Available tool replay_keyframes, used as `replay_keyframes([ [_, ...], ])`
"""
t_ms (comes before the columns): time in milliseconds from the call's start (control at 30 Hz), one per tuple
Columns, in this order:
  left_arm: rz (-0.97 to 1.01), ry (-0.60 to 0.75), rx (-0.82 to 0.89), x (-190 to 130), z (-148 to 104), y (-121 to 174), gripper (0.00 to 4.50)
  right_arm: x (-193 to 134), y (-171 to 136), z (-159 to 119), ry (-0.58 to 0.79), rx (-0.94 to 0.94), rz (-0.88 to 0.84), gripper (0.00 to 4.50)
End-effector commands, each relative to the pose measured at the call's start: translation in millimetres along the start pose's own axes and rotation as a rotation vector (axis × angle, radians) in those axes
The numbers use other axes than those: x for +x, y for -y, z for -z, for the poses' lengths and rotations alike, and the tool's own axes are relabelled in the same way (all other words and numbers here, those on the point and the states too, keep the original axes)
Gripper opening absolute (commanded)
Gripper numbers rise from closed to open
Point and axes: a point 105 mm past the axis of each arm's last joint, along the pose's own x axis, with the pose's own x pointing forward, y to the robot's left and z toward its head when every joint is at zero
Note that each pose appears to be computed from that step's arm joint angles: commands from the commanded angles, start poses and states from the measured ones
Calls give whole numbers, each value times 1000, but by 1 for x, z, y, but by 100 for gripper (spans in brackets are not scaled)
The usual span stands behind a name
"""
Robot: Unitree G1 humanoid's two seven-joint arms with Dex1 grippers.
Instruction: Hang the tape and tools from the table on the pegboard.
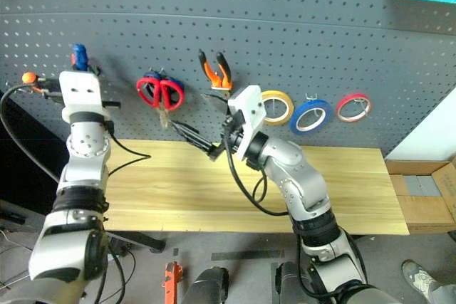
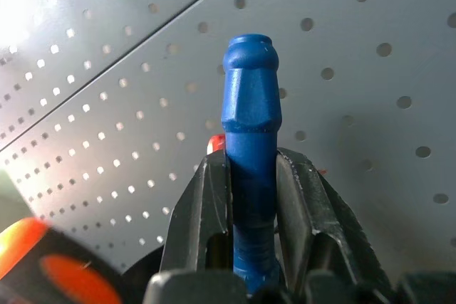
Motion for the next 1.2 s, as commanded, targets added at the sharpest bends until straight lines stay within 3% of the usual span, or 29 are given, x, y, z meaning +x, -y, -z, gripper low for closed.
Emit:
replay_keyframes([
  [33,-47,-3,-15,1,-5,-13,51,0,-3,-10,39,-32,-16,450],
  [300,-151,-54,-18,11,1,-50,51,-1,-3,-7,28,-40,-22,450],
  [467,-133,-68,-24,17,4,-51,51,-2,-3,-7,25,-41,-19,450],
  [800,-118,-68,-54,17,4,-42,388,-1,-2,-6,25,-42,-14,450],
  [1000,-83,-73,-112,9,4,-30,388,-4,-3,-6,18,-61,-28,450],
  [1200,-8,53,-143,-17,-40,-9,388,-27,-9,-2,-40,-113,-96,450],
])
